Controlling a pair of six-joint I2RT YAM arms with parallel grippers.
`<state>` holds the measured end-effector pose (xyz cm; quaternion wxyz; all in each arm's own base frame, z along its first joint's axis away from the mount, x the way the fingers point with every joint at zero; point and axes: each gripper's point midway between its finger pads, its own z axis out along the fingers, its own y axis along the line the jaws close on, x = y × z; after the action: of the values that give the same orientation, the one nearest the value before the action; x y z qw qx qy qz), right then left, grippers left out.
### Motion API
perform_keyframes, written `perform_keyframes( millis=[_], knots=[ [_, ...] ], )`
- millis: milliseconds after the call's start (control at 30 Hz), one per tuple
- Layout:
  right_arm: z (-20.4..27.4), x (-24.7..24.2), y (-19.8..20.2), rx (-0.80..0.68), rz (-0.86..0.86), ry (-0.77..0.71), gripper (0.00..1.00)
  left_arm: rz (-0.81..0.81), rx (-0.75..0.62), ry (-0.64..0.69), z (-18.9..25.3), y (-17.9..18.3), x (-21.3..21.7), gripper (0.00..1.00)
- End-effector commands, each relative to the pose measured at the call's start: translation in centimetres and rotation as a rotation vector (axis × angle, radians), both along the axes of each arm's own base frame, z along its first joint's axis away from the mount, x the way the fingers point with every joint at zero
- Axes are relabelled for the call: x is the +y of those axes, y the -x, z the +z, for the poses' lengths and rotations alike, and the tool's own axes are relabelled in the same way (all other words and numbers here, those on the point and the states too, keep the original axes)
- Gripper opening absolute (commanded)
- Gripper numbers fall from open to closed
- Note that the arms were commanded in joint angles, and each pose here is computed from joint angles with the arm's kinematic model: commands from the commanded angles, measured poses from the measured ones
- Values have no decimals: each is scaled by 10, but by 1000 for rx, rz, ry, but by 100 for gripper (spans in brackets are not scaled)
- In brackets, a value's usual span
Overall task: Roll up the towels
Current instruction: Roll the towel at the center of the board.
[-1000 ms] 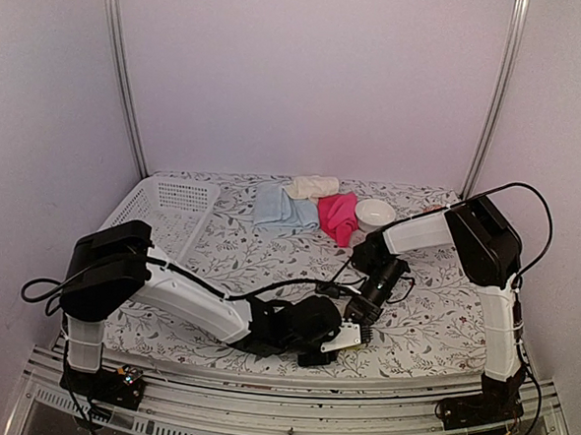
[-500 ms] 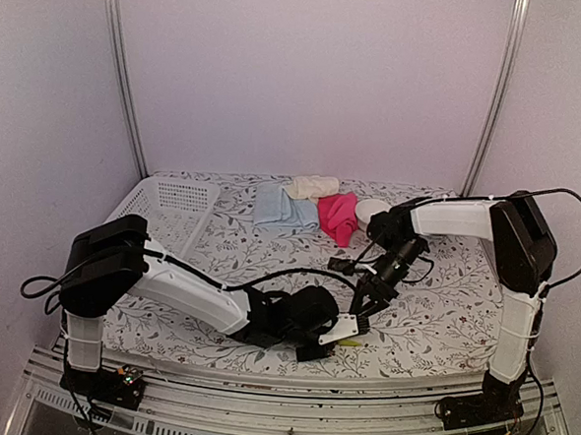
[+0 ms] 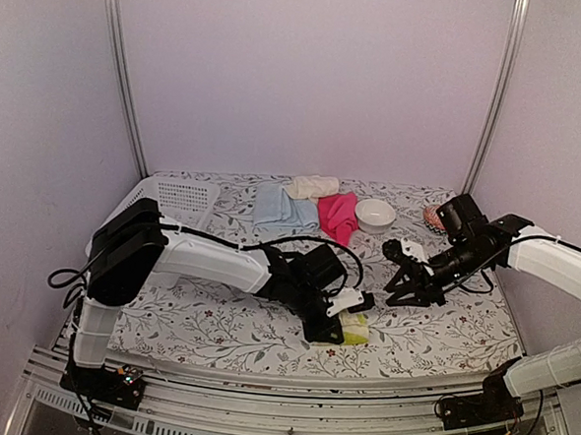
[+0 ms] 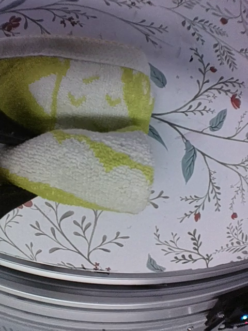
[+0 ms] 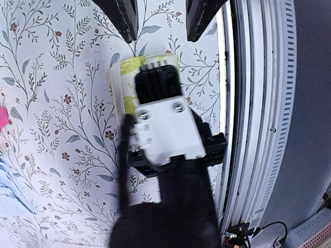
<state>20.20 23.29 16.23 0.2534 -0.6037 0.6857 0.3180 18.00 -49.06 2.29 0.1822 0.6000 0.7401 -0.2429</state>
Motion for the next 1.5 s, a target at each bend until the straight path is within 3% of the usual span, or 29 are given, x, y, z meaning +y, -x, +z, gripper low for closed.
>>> perform_keyframes(
  millis=[0,133,300,567,733,867,1000,1167,1467],
  knots=[
    [-18,6,10,-209,68,53,33,28,353,-155,-45,26,36,20],
    [-48,13,27,-280,127,155,38,51,466,-125,-41,21,30,19],
    [-70,28,10,-453,82,249,43,70,519,-120,-42,14,28,20],
    [-97,52,6,-486,145,298,47,88,542,-123,-45,9,29,23],
    [-126,55,12,-441,189,364,45,94,547,-123,-46,6,32,23],
    [-135,54,20,-383,214,377,26,93,517,-105,-39,2,33,25],
    [-145,49,31,-314,239,404,14,108,423,-69,-23,-10,33,37],
    [-152,48,46,-184,267,418,9,165,263,-16,-3,-23,49,50],
    [-145,55,48,166,242,354,9,328,68,103,39,-26,97,54]
  ],
)
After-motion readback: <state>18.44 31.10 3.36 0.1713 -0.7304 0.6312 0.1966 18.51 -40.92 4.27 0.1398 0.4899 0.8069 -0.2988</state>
